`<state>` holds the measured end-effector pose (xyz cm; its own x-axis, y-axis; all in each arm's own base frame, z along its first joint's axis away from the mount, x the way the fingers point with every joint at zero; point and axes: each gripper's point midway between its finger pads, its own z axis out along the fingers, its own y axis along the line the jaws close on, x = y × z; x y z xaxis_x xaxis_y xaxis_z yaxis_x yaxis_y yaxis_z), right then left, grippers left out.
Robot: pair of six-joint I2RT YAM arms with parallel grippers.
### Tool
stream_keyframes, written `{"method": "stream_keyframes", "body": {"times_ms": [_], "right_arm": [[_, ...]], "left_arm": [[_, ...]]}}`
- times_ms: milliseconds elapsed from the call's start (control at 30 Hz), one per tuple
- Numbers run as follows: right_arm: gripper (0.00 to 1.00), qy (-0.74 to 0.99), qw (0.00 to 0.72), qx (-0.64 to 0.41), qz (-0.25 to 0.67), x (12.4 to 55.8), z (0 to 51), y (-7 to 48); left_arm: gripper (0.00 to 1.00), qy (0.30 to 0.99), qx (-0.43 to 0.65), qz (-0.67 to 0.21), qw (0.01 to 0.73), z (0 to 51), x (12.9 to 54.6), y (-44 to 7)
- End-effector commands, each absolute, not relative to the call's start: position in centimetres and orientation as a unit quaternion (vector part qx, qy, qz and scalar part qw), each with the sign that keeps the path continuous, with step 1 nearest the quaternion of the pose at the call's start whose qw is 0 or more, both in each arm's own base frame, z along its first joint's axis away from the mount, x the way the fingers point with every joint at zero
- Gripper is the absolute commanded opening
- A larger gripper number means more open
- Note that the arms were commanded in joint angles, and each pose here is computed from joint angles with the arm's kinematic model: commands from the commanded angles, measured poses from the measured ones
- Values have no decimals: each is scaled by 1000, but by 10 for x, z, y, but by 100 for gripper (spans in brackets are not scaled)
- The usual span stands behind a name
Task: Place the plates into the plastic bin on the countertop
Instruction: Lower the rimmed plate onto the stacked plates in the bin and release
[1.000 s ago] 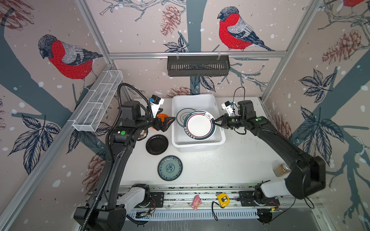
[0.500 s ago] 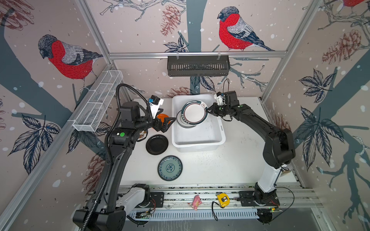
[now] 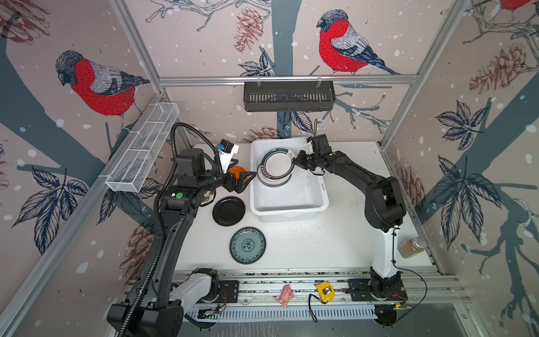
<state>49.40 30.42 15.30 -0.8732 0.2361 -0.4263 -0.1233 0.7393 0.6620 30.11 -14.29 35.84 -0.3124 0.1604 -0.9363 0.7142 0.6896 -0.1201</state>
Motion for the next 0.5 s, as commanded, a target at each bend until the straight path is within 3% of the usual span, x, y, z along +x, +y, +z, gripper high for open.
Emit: {"method": "stream_keyframes", "body": {"times_ms": [0,467], "right_arm": [[3,891,262,39,370,504,158,311],[4,905,228,54,355,509,123,317]], "left_arm": [[97,749,296,-271,527,368,302,-145],[96,752,296,-266,526,365,301,-143]]}}
